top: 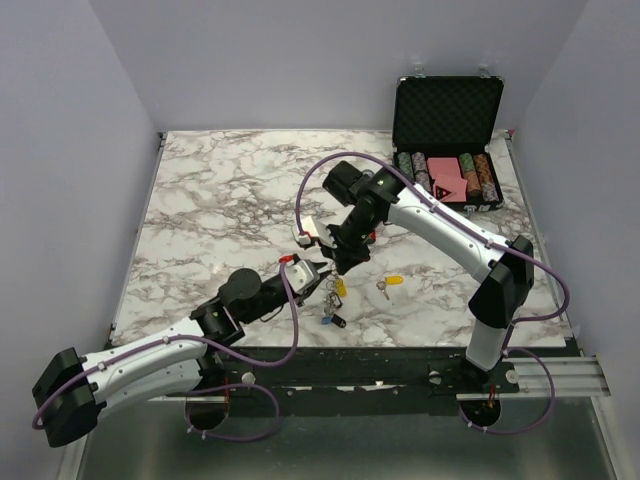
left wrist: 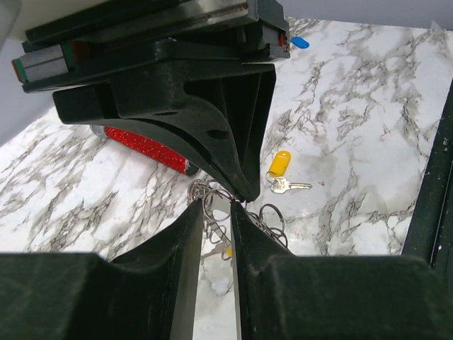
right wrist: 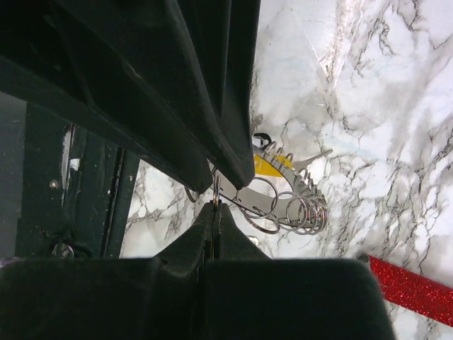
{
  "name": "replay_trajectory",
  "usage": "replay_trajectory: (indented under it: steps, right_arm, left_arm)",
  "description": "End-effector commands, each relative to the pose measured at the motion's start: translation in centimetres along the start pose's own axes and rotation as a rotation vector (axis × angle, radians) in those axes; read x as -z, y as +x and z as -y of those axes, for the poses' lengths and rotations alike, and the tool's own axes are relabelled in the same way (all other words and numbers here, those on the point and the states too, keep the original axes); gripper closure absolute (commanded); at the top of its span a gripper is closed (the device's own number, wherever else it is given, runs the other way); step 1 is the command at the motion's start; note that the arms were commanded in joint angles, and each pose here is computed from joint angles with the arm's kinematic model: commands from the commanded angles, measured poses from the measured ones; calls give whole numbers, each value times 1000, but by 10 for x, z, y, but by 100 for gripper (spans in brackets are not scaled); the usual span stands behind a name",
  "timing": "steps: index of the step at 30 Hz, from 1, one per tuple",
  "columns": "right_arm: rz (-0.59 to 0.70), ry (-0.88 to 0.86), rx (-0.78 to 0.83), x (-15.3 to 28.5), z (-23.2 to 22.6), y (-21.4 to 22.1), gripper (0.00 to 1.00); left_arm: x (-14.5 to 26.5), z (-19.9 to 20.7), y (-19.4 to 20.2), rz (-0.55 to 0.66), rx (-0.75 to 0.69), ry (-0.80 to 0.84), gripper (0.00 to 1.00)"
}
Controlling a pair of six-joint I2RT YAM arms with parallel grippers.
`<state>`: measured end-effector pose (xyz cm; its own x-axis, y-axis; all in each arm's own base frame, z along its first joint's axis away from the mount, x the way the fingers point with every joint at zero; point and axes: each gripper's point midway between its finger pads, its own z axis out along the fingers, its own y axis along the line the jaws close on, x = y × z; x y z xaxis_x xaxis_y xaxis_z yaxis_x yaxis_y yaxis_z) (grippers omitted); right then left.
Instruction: Put the keys on the keyring
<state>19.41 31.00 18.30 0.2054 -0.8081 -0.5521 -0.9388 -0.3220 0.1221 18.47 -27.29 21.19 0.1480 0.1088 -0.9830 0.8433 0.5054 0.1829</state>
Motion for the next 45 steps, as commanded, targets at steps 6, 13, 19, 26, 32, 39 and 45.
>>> replay_trajectory:
  steps: [6,13,19,26,32,39,45]
  right_arm:
    - [20,-76,-28,4,-21,-7,100]
    - [22,-78,-26,4,-21,-7,100]
    - [44,-87,-23,5,-22,-12,100]
    - [54,-95,-22,4,-23,-14,100]
    - [62,-98,-27,4,-25,-14,100]
    - [191,-80,-71,16,-20,-17,58]
    - [467,-75,-5,40,-13,-28,55]
  left_arm:
    - [-10,9,2,17,17,42,71]
    - [-9,12,4,7,17,56,72]
    - [-8,15,13,-26,20,69,73]
    - [-12,19,19,-61,15,97,80]
    - [-10,22,22,-76,17,109,100]
    - [8,11,0,102,70,22,100]
    - [34,15,-19,316,182,18,100]
